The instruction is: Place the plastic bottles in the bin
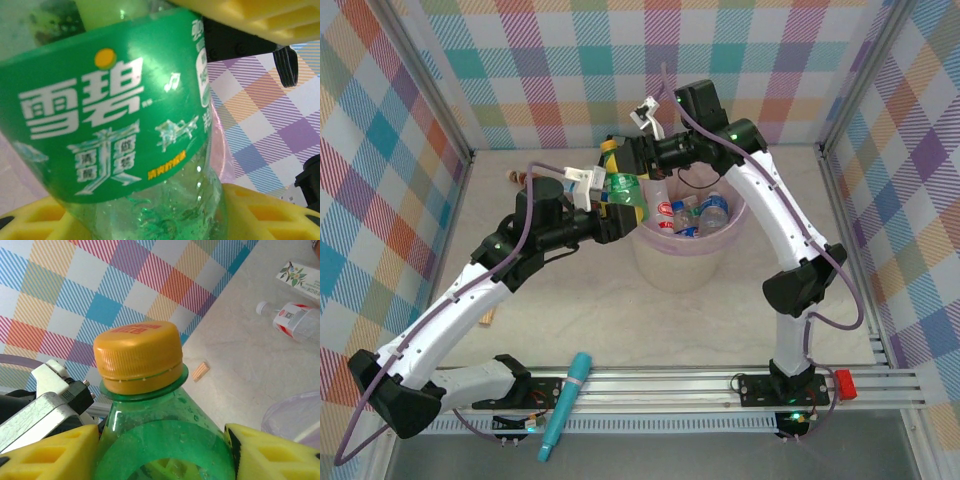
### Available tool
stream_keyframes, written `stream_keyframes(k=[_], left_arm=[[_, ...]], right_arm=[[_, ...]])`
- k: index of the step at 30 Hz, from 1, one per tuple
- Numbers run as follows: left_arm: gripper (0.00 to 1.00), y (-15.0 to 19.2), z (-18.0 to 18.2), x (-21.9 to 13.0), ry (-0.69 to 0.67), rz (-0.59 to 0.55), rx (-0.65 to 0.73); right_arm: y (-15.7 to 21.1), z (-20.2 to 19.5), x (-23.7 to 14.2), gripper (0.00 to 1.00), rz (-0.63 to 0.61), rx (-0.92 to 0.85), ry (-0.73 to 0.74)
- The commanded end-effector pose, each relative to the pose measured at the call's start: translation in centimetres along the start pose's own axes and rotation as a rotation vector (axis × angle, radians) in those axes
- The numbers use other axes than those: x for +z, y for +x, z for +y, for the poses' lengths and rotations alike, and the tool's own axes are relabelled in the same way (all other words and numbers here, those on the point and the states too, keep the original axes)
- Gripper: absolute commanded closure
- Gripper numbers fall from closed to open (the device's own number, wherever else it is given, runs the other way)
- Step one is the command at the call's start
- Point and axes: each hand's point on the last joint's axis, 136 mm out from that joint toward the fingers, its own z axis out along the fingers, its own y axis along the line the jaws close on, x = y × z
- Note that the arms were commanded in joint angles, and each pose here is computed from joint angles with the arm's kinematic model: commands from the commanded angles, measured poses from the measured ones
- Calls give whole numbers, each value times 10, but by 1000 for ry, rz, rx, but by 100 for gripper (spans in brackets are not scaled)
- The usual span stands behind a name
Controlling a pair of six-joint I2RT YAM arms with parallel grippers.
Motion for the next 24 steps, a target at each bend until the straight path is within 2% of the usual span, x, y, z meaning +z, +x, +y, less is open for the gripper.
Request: stream_keyframes(k=[1, 3, 4, 9, 12, 15, 18, 21, 24], left_arm=[[83, -25, -21, -6, 48, -82, 50], [77, -26, -19, -8, 36, -89, 50], [71, -26, -19, -10, 33, -94, 49], [25, -31, -16, -20, 2, -138, 54], [8, -33, -17, -29, -5, -163, 67], [1, -32, -14, -35, -26, -168, 66], [0, -29, -10, -39, -52, -168, 65], [0, -13, 15, -43, -165, -133, 49], [0, -1, 56, -51, -355, -123, 0]], right_arm=[[1, 14, 0, 42, 1, -26, -28], [-2, 17, -2, 46, -14, -34, -31], [-5, 19, -3, 47, -23, -41, -34], [-20, 28, -12, 50, -91, -76, -28], [-36, 33, -27, 51, -162, -98, -19], [-55, 36, -50, 51, -250, -127, 7], [-67, 33, -76, 52, -326, -147, 61], [-67, 16, -94, 52, -357, -152, 160], [-58, -9, -107, 52, -354, -168, 321]])
